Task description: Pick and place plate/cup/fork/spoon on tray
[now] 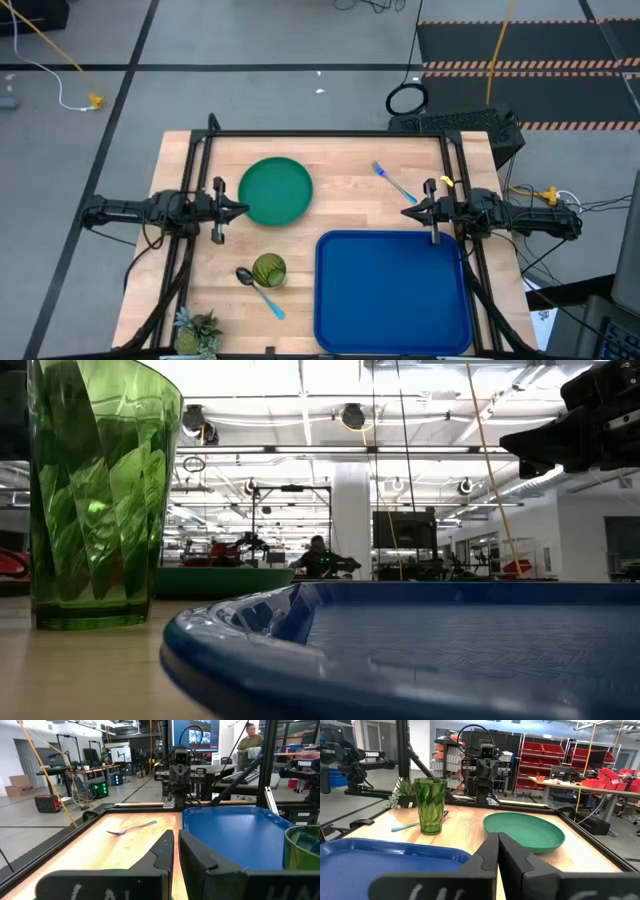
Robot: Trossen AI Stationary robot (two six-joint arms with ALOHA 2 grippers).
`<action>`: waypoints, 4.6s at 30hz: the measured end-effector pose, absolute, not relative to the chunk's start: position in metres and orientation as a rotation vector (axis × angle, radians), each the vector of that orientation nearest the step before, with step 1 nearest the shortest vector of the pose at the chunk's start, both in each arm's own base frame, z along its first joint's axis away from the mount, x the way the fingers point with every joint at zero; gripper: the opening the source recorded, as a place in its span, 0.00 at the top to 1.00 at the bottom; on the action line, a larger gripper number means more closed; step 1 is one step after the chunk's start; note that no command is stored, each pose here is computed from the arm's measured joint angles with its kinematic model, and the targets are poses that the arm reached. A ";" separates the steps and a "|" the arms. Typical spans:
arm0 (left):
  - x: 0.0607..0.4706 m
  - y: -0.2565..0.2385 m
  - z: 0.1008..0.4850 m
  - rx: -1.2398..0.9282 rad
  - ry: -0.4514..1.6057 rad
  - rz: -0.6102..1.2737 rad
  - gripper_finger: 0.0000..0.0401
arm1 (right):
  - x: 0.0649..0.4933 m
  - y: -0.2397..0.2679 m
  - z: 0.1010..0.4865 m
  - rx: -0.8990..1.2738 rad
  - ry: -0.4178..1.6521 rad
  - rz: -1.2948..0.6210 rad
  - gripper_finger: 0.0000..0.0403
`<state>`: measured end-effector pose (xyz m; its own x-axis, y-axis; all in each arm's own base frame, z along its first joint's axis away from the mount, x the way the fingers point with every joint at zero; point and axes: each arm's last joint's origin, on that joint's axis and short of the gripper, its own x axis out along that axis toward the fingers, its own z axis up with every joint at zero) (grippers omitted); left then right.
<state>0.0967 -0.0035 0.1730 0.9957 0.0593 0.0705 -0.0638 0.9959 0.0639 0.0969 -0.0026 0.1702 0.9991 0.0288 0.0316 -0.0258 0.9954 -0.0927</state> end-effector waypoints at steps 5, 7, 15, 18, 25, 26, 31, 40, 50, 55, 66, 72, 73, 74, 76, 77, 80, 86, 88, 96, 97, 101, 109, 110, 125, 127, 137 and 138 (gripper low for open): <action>0.097 -0.004 0.173 0.066 -0.069 0.062 0.92 | 0.097 -0.003 0.170 -0.092 -0.033 0.028 1.00; 0.097 -0.004 0.173 0.066 -0.069 0.062 0.92 | 0.097 -0.003 0.170 -0.092 -0.033 0.027 1.00; 0.097 -0.004 0.173 0.066 -0.069 0.062 0.92 | 0.097 -0.003 0.170 -0.092 -0.033 0.027 1.00; 0.097 -0.004 0.173 0.066 -0.069 0.061 0.92 | 0.097 -0.003 0.170 -0.092 -0.033 0.027 1.00; 0.097 -0.004 0.173 0.066 -0.069 0.062 0.92 | 0.097 -0.003 0.170 -0.093 -0.033 0.027 1.00; 0.097 -0.004 0.173 0.066 -0.068 0.062 0.92 | 0.097 -0.003 0.170 -0.092 -0.033 0.027 1.00; 0.097 -0.004 0.173 0.066 -0.069 0.062 0.92 | 0.097 -0.003 0.170 -0.092 -0.033 0.027 1.00; 0.097 -0.004 0.173 0.066 -0.069 0.062 0.92 | 0.097 -0.003 0.170 -0.093 -0.033 0.027 1.00; 0.097 -0.004 0.173 0.066 -0.068 0.062 0.92 | 0.097 -0.003 0.170 0.006 -0.033 0.029 1.00; 0.097 -0.004 0.173 0.066 -0.069 0.062 0.92 | 0.096 -0.003 0.179 0.113 -0.124 0.037 1.00; 0.097 -0.004 0.173 0.066 -0.069 0.062 0.92 | 0.075 0.001 0.269 -0.040 -0.483 0.112 1.00; 0.097 -0.003 0.173 0.066 -0.068 0.066 0.92 | 0.076 0.001 0.335 -0.105 -0.427 0.090 1.00; 0.097 -0.003 0.173 0.067 -0.066 0.065 0.92 | 0.078 0.000 0.346 -0.115 -0.413 0.086 1.00; 0.097 -0.003 0.173 0.067 -0.066 0.065 0.92 | 0.081 0.000 0.357 -0.122 -0.397 0.085 1.00; 0.097 -0.003 0.173 0.067 -0.065 0.065 0.92 | 0.092 0.000 0.375 -0.123 -0.343 0.086 1.00; 0.097 -0.003 0.173 0.067 -0.065 0.065 0.92 | 0.098 -0.001 0.383 -0.119 -0.320 0.087 1.00; 0.097 -0.003 0.173 0.067 -0.066 0.065 0.92 | 0.116 -0.002 0.410 -0.109 -0.252 0.088 1.00; 0.097 -0.003 0.173 0.066 -0.067 0.064 0.92 | 0.155 -0.006 0.448 -0.086 -0.029 0.019 1.00; 0.097 -0.003 0.173 0.061 -0.069 0.065 0.92 | 0.167 -0.007 0.457 -0.099 0.035 0.021 1.00; 0.097 -0.004 0.173 0.008 -0.071 0.059 0.92 | 0.196 -0.013 0.468 -0.086 0.218 -0.134 1.00; 0.097 -0.004 0.173 0.008 -0.072 0.059 0.92 | 0.198 -0.014 0.466 -0.072 0.230 -0.168 1.00; 0.097 -0.004 0.177 -0.001 -0.106 0.059 0.92 | 0.204 -0.014 0.457 -0.034 0.309 -0.176 1.00; 0.096 -0.003 0.184 -0.062 -0.189 0.056 0.92 | 0.212 -0.015 0.430 0.067 0.508 -0.198 1.00; 0.095 -0.003 0.187 -0.064 -0.217 0.055 0.92 | 0.212 -0.015 0.427 0.076 0.525 -0.200 1.00; 0.101 -0.013 0.245 -0.179 -0.278 -0.097 0.92 | 0.235 -0.014 0.341 0.175 0.626 -0.225 1.00; 0.106 -0.016 0.262 -0.151 -0.245 -0.111 0.92 | 0.238 -0.012 0.327 0.198 0.621 -0.202 1.00; 0.153 -0.047 0.334 -0.046 0.090 -0.232 0.92 | 0.243 0.008 0.283 0.258 0.594 -0.126 1.00; 0.160 -0.053 0.337 -0.028 0.114 -0.252 0.92 | 0.243 0.010 0.281 0.256 0.596 -0.118 1.00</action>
